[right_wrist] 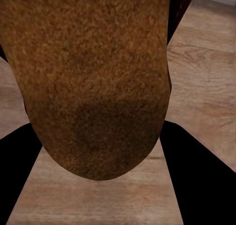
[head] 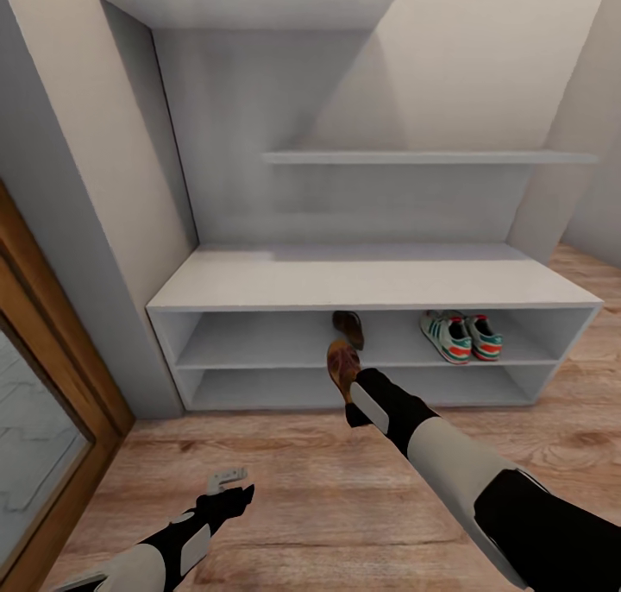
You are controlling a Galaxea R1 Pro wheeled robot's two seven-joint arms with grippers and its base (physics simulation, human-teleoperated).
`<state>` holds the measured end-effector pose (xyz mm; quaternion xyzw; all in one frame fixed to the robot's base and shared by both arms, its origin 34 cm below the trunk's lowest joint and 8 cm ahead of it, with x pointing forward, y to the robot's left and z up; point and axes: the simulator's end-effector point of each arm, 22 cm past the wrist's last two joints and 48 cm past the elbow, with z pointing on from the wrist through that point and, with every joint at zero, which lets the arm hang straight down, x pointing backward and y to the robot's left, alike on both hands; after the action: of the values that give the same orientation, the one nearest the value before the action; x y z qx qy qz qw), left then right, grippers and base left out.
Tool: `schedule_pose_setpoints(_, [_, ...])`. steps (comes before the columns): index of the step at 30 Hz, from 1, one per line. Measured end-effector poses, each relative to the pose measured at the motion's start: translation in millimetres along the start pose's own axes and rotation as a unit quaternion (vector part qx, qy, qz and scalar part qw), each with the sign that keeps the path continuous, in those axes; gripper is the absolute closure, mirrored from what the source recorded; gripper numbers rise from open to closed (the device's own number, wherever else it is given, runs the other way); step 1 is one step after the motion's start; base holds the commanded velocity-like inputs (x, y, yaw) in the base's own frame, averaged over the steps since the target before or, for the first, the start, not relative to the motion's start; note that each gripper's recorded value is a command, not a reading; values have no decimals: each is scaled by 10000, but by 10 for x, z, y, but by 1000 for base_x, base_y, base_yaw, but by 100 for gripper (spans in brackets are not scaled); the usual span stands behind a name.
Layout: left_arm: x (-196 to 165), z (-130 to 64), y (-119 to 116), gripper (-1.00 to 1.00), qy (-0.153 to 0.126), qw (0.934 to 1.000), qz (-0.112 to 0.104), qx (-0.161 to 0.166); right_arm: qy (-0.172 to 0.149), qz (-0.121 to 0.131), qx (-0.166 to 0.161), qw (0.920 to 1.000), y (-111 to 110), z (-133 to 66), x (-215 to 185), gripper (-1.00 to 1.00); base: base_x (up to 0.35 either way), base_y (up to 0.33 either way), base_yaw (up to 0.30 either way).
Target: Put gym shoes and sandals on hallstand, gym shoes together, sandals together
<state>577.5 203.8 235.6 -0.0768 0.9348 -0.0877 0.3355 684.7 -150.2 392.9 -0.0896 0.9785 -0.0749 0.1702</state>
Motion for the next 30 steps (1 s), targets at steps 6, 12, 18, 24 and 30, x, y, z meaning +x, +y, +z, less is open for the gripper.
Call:
schedule_pose_setpoints(6, [2, 1, -1, -100, 3, 10000, 1, 0, -14, 5, -15, 10000, 12, 1, -5, 100, 24, 112, 0])
schedule_pose_setpoints(12, [2, 1, -2, -100, 3, 10000, -2, 1, -15, 7, -21, 10000, 18, 0, -6, 100, 4, 113, 0])
schedule_pose_setpoints(18, [2, 1, -4, -100, 3, 10000, -1, 2, -12, 14, -25, 10000, 14, 3, -4, 100, 1, 114, 0])
schedule_pose_setpoints(24, [4, 1, -4, -100, 4, 10000, -2, 2, 50, 61, -117, 9999, 16, 61, 59, 100, 0, 20, 0])
schedule_pose_setpoints(30, [9, 1, -5, -100, 8, 10000, -3, 3, 120, 185, -341, 9992, 51, 189, 179, 100, 0, 3, 0])
